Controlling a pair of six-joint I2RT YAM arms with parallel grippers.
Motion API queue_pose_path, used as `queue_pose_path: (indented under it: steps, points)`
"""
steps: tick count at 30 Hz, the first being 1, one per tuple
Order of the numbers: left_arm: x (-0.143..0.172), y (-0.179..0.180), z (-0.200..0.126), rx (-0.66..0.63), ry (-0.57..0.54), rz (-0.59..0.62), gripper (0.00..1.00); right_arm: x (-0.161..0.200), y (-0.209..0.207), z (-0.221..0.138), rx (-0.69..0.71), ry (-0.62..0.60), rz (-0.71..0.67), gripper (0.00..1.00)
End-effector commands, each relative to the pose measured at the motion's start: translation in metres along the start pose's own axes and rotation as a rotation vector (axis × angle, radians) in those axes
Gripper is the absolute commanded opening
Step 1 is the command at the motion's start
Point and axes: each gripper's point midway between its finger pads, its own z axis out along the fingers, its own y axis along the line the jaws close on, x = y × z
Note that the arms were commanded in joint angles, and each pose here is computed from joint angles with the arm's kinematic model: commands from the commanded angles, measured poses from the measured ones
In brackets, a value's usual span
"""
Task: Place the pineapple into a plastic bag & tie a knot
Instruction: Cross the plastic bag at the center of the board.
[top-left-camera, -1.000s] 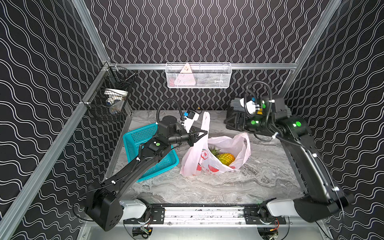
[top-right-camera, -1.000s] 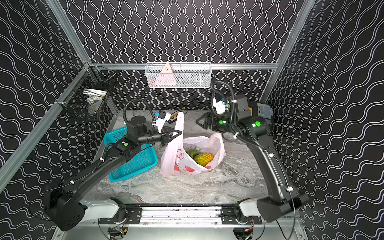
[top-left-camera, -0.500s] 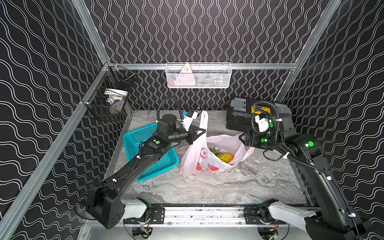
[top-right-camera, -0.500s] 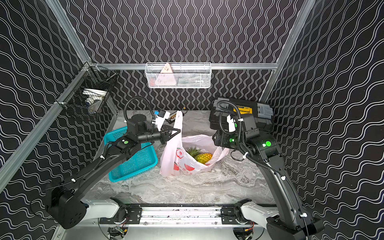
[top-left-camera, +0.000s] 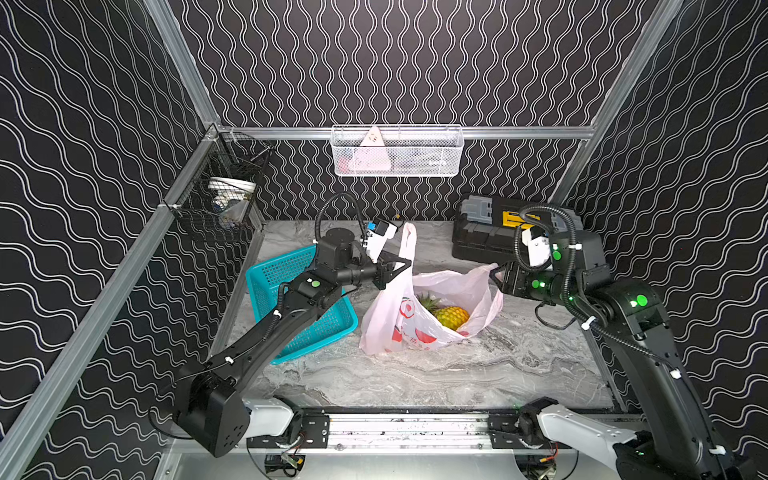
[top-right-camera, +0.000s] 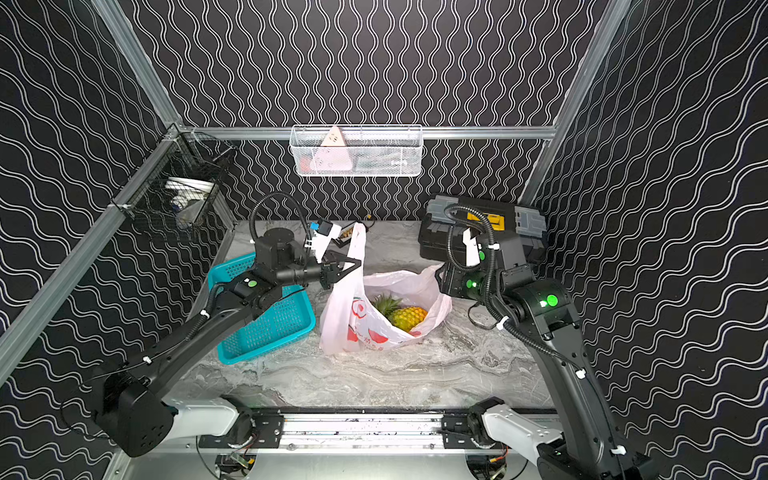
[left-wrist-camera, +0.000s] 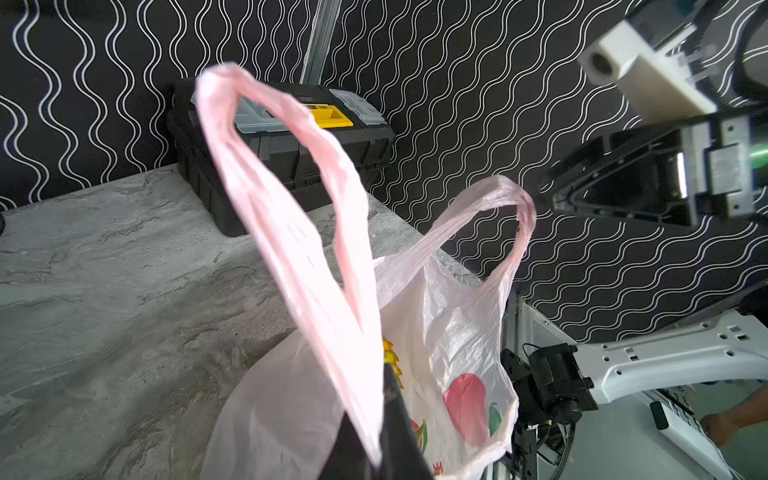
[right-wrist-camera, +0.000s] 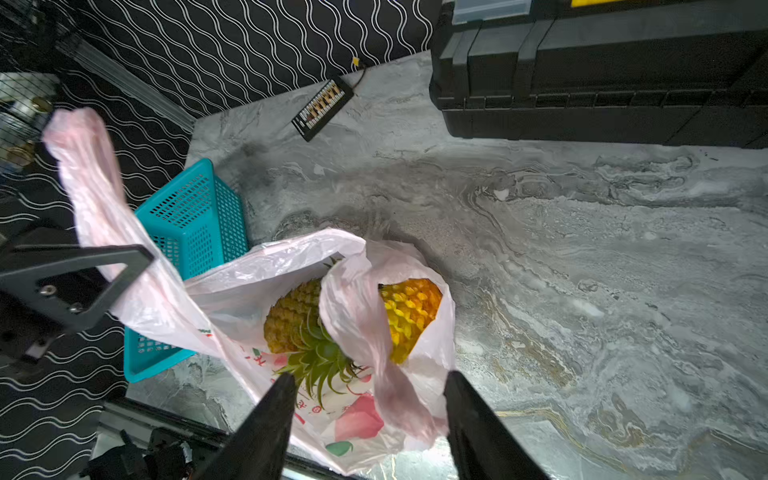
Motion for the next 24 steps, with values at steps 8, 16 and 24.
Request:
queue_pose_path:
  steps: [8,16,24]
  points:
    - [-0.004,-0.004,-0.002,0.009,0.004,0.033,0.00,0.000,0.006,0.016,-0.038,-0.004,0.013,0.23]
    - [-0.001,-0.012,-0.001,0.054,0.051,0.022,0.00,-0.100,0.042,-0.029,-0.085,-0.326,-0.133,0.00]
    - [0.003,-0.017,-0.017,0.011,0.067,0.045,0.00,-0.136,0.086,-0.020,-0.266,-0.444,-0.228,0.00]
